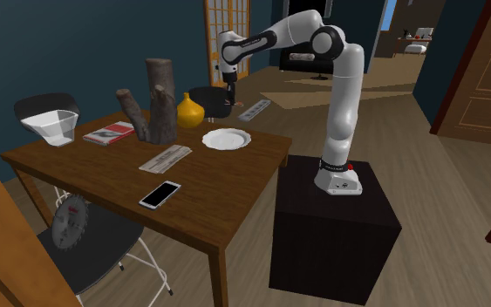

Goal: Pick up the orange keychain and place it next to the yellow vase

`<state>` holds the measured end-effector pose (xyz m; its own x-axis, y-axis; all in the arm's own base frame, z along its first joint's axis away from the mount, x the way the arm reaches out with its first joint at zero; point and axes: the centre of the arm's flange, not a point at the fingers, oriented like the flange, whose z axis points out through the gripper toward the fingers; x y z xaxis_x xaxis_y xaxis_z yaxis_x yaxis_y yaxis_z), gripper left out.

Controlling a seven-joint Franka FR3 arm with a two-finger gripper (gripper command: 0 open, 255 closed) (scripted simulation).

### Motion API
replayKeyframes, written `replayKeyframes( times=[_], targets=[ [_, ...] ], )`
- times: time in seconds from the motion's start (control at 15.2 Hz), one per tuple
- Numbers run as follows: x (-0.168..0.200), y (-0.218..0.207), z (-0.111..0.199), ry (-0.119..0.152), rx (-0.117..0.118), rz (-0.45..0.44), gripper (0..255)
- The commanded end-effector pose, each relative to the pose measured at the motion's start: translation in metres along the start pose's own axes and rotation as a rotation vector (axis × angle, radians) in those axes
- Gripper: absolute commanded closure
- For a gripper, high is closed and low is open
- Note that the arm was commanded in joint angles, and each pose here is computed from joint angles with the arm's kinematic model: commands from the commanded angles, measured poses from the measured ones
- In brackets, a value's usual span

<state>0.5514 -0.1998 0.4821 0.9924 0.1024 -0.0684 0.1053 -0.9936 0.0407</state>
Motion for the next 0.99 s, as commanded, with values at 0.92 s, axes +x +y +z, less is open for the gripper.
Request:
replayKeyframes(
  times=[0.92],
  targets=[
    [0.006, -0.004, 0.084, 0.0, 0.0, 0.0, 255]
  ],
)
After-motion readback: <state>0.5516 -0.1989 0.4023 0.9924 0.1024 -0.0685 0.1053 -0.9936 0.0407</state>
